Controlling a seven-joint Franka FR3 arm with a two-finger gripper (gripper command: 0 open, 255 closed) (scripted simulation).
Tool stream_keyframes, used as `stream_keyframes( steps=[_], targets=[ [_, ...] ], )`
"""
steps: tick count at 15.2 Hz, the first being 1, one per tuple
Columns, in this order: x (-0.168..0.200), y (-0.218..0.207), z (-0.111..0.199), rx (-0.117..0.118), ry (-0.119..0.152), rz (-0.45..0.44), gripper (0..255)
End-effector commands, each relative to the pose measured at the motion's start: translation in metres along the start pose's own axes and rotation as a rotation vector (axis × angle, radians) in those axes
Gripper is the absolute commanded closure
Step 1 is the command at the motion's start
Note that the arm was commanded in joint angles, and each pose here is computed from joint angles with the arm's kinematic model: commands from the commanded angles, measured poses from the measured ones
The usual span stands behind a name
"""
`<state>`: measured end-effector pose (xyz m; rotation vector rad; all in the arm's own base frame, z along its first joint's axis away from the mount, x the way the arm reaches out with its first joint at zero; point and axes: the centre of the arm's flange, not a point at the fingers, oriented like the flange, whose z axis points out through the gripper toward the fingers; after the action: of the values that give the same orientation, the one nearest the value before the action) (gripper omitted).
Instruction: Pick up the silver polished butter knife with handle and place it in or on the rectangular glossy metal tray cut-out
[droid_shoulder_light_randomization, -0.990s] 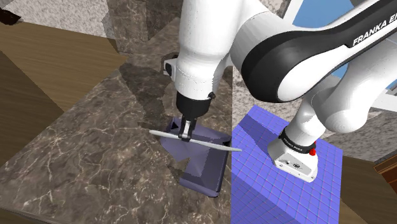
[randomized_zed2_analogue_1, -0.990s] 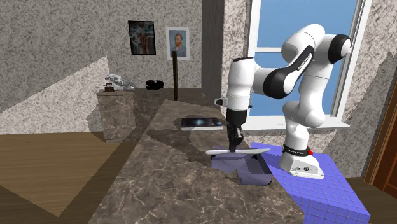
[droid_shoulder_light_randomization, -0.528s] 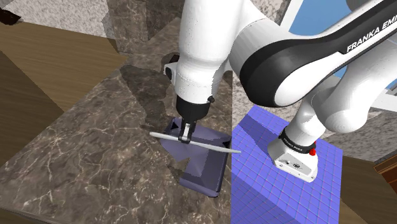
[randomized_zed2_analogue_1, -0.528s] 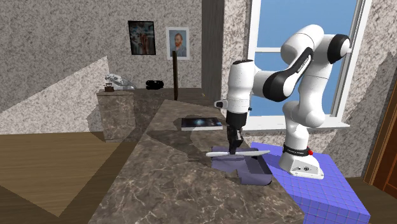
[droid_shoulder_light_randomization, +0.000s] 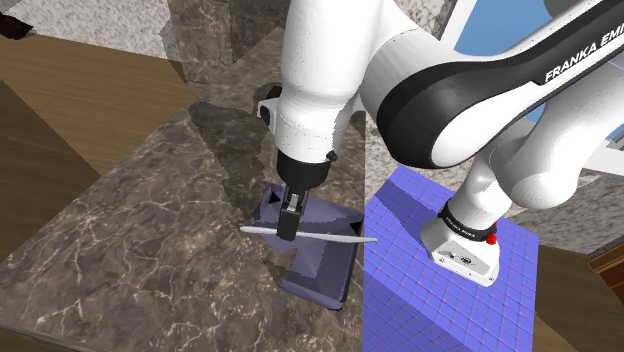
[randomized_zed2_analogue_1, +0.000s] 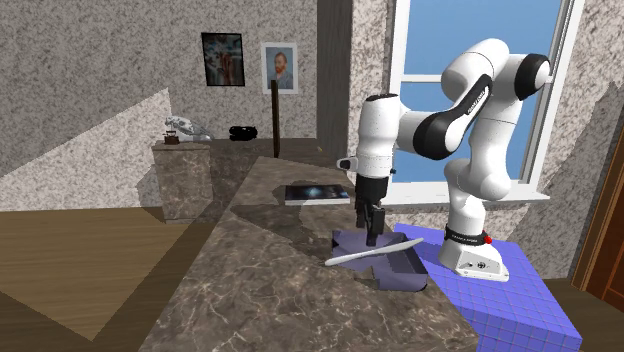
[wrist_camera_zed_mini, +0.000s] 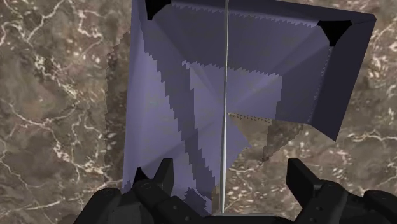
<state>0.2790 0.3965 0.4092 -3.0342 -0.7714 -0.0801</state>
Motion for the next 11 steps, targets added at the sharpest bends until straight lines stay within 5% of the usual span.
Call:
stream_keyframes(
  steps=[1, 4, 11],
  targets=[
    [0.000, 0.000, -0.013, 0.000, 0.000, 0.000, 0],
    [0.000, 0.000, -0.050, 0.000, 0.000, 0.000, 0],
    [0.000, 0.000, -0.050, 0.000, 0.000, 0.000, 0]
  ],
)
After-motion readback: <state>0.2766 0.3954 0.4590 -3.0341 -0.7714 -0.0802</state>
